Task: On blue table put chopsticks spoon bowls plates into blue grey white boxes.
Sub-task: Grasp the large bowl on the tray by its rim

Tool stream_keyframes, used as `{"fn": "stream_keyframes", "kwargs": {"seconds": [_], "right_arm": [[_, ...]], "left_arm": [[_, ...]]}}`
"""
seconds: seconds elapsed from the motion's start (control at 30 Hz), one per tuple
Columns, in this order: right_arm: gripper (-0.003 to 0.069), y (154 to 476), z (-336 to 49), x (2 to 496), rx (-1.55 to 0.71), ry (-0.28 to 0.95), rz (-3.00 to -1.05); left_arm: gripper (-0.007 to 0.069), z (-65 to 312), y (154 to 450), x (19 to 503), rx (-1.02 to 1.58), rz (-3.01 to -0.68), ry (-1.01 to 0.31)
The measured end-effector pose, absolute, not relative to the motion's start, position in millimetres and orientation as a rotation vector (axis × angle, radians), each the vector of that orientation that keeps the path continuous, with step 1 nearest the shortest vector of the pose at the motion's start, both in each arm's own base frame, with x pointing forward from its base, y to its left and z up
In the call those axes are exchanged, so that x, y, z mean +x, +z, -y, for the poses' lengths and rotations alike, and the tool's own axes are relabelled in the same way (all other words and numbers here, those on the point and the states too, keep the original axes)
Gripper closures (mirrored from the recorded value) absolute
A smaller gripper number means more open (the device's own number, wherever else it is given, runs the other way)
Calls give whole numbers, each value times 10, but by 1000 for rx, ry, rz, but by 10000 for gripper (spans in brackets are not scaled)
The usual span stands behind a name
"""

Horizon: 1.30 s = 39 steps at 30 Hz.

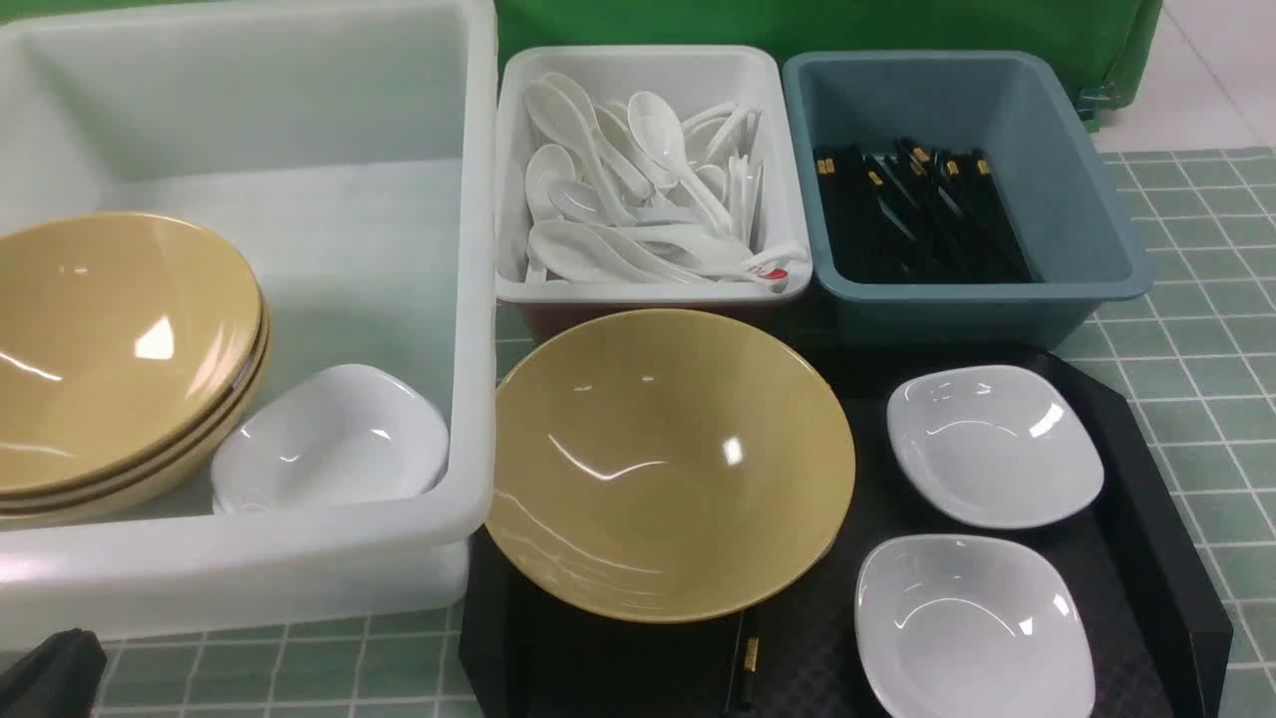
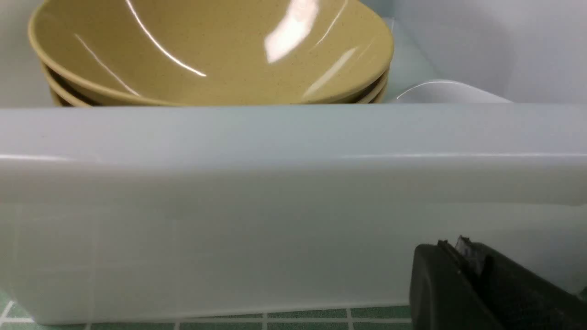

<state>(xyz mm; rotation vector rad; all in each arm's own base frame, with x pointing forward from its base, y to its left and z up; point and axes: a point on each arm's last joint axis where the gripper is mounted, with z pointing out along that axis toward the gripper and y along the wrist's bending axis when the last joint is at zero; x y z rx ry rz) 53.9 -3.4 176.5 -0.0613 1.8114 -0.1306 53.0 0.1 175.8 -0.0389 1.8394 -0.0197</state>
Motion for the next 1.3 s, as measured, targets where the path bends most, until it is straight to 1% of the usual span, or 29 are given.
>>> {"fn": "stream_keyframes", "kwargs": {"seconds": [0.4, 0.63, 1.1, 1.2, 1.3], "right_arm": [[423, 1765, 34, 539, -61, -131, -1811], [423, 1765, 34, 539, -61, -131, -1811], [423, 1767, 34, 540, -61, -131, -1809], [423, 1782, 34, 544, -61, -131, -1789], [423, 1885, 32, 562, -59, -136, -1669]], "left_arm": [[621, -1, 1758, 530, -39, -1839, -20], [621, -15, 1768, 533, -6, -1825, 27], [621, -15, 1777, 539, -6, -1806, 26], [621, -12, 1804, 547, -11, -1770, 19], [621, -6, 1934, 563, -37, -1625, -17]]}}
